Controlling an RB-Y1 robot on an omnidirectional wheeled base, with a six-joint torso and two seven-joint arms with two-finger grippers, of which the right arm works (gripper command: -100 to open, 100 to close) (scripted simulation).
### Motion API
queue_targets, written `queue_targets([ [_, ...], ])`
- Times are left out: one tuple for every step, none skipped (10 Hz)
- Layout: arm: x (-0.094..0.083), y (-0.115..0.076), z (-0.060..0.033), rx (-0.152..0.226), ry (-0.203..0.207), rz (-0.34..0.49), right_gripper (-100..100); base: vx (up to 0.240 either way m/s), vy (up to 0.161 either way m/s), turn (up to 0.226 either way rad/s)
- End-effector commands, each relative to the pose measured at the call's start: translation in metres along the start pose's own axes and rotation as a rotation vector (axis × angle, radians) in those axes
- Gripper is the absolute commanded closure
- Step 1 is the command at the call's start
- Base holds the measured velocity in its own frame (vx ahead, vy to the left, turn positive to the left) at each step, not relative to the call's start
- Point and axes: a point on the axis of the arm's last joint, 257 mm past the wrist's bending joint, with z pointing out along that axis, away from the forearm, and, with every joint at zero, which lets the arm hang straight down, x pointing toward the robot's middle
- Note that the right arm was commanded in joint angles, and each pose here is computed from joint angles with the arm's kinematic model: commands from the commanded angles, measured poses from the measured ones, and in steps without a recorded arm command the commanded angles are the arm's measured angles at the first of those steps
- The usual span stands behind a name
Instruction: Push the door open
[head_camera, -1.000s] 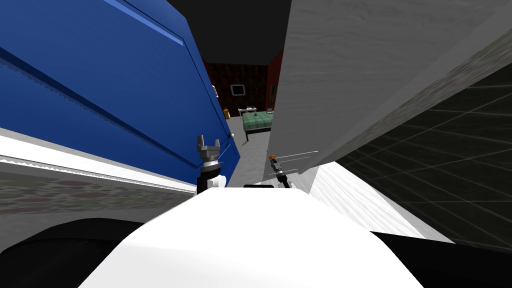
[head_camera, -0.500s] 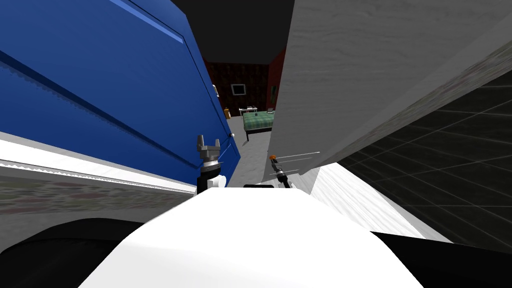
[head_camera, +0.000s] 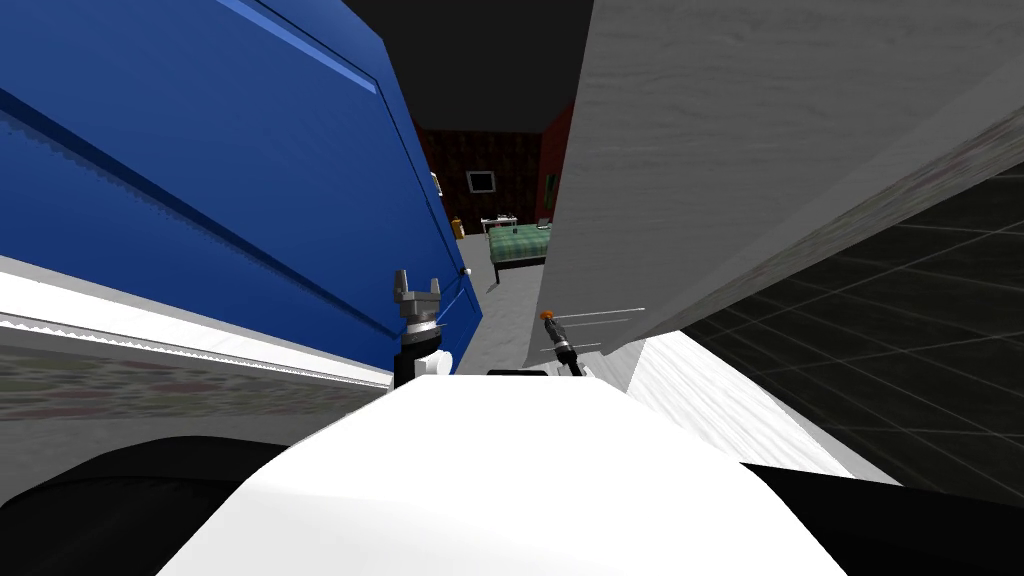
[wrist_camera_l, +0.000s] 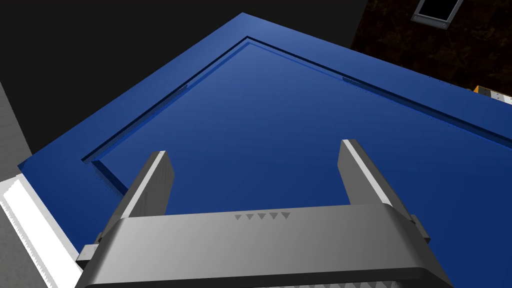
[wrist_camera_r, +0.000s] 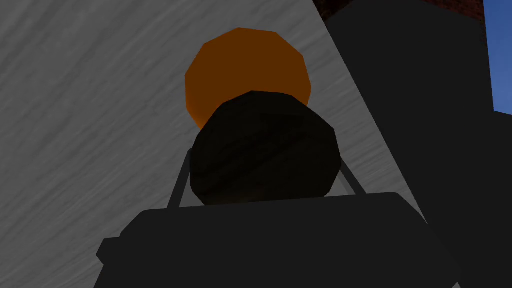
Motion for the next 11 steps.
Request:
queue_targets([
  [-0.013,-0.009,-0.0014,0.018,-0.032,0.063,100,0.080,-0.002,0.063],
  [-0.013,-0.009,-0.0014,0.017,-0.032,0.074,100,0.049,0.000,0.029],
  [-0.016,-0.012,-0.0025,0.025,-0.046,0.124,100,0.037,0.003,0.030],
  [-0.020,-0.014,-0.0036,0.033,-0.060,0.163,100,0.060,-0.001,0.052],
  [-0.020,-0.014,-0.0036,0.033,-0.061,0.178,100,0.049,-0.006,0.019],
  [-0.024,-0.017,-0.0048,0.040,-0.076,0.228,100,0.046,-0.009,0.033],
  [-0.024,-0.017,-0.0048,0.040,-0.076,0.232,100,0.033,-0.010,0.012],
  [-0.023,-0.014,-0.0036,0.033,-0.073,0.183,-100,-0.026,-0.005,-0.017],
  [-0.023,-0.014,-0.0035,0.033,-0.071,0.164,-100,-0.064,0.003,-0.020],
  [-0.023,-0.014,-0.0034,0.033,-0.069,0.145,-100,-0.070,0.014,-0.012],
  [-0.022,-0.013,-0.0034,0.034,-0.066,0.120,-100,-0.067,0.008,-0.014],
])
